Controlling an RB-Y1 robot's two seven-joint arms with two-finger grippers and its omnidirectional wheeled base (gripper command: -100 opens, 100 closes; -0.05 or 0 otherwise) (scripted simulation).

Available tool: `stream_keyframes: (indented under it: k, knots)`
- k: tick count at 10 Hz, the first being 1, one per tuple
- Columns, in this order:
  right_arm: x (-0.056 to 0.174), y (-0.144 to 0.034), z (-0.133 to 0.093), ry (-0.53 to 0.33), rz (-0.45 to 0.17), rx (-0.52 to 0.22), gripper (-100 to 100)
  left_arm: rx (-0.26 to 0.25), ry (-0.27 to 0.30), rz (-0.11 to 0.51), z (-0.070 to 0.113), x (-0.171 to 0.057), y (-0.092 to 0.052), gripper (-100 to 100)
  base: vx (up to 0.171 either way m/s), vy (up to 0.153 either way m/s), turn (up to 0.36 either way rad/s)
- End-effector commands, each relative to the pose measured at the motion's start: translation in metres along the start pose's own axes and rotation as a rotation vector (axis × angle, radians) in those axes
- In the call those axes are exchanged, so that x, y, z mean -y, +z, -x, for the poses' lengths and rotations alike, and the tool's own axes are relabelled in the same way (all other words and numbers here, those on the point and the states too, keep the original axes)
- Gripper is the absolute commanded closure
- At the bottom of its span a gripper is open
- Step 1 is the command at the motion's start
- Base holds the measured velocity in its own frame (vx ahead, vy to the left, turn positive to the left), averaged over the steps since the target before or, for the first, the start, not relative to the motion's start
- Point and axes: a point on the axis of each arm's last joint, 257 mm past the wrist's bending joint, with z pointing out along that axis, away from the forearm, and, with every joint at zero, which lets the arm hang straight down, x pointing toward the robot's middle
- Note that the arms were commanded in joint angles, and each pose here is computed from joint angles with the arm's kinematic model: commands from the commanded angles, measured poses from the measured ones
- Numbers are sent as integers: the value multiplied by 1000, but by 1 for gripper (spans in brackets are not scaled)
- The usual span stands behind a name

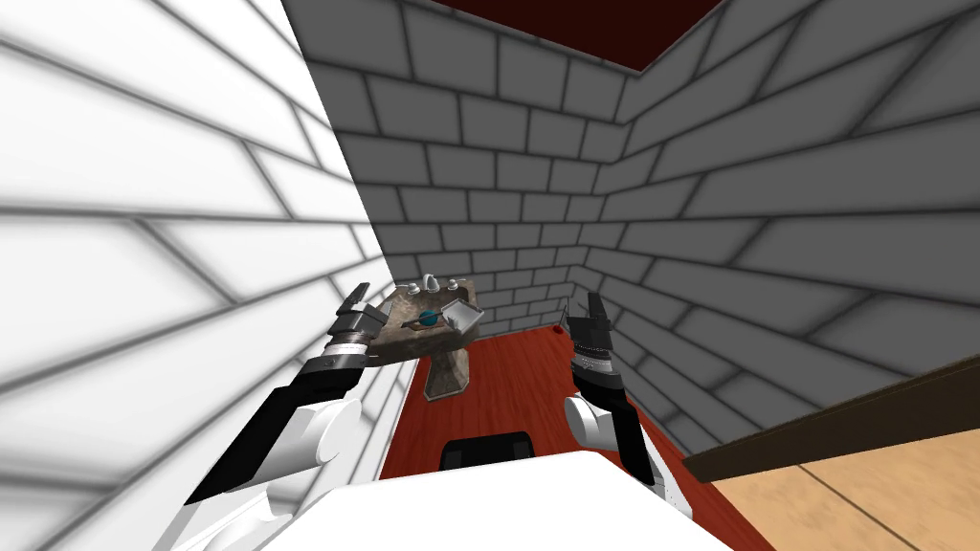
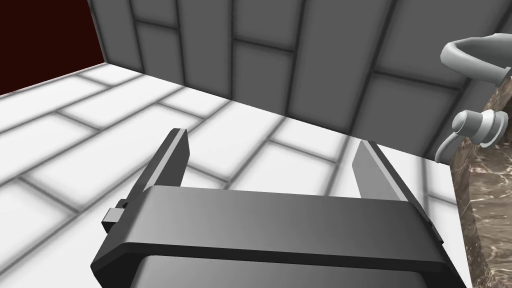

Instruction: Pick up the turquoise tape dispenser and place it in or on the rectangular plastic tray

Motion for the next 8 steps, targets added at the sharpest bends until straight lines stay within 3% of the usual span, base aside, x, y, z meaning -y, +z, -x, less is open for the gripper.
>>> stream_keyframes:
  k: [1,8]
  knots:
    - [0,0,0,0,0,0,0,8,-2,25,6,-2,3,-100,45,-32,113]
    - [0,0,0,0,0,0,0,19,-11,151,14,-27,7,-100,36,-21,48]
